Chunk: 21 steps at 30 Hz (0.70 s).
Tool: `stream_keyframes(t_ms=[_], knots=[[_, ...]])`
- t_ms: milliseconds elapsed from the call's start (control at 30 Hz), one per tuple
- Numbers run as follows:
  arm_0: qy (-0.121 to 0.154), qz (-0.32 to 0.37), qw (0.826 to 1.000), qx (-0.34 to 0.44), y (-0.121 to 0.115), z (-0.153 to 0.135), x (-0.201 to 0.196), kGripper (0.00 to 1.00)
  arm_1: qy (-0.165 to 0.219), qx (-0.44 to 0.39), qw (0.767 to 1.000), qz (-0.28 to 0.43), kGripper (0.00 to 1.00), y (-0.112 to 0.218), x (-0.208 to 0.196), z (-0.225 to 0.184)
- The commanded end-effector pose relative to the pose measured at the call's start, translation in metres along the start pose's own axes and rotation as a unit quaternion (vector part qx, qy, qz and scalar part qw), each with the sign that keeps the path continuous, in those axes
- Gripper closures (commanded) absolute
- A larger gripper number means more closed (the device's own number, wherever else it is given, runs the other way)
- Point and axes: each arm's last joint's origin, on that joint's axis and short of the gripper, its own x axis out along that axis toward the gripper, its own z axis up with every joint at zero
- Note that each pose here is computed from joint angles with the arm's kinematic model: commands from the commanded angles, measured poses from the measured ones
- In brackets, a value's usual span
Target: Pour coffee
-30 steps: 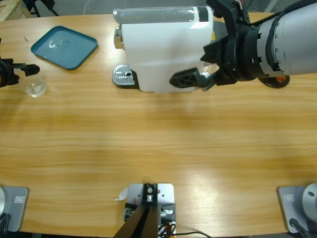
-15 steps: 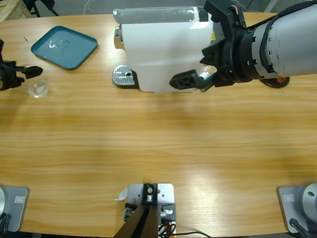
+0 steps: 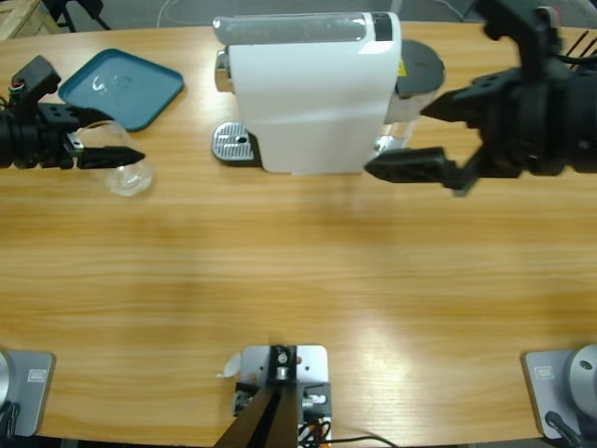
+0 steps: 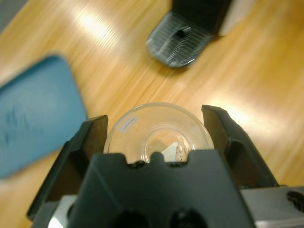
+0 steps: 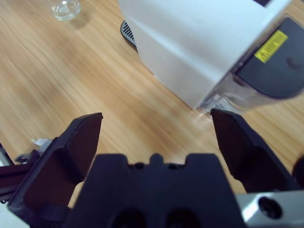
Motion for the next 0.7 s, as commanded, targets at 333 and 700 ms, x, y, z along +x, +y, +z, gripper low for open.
stream_keyframes(t_ms=[333,700], knots=[[-0.074,-0.135,0.974,0.166,0.056,0.036,0.092,1.000,0.046,0.047,0.995,-0.073,0.000,-0.035,-0.030,-0.053],[-0.090,-0.154,0.969,0.174,0.052,0.035,0.119,1.000,0.062,0.044,0.993,-0.093,0.000,-0.041,-0.027,-0.043]])
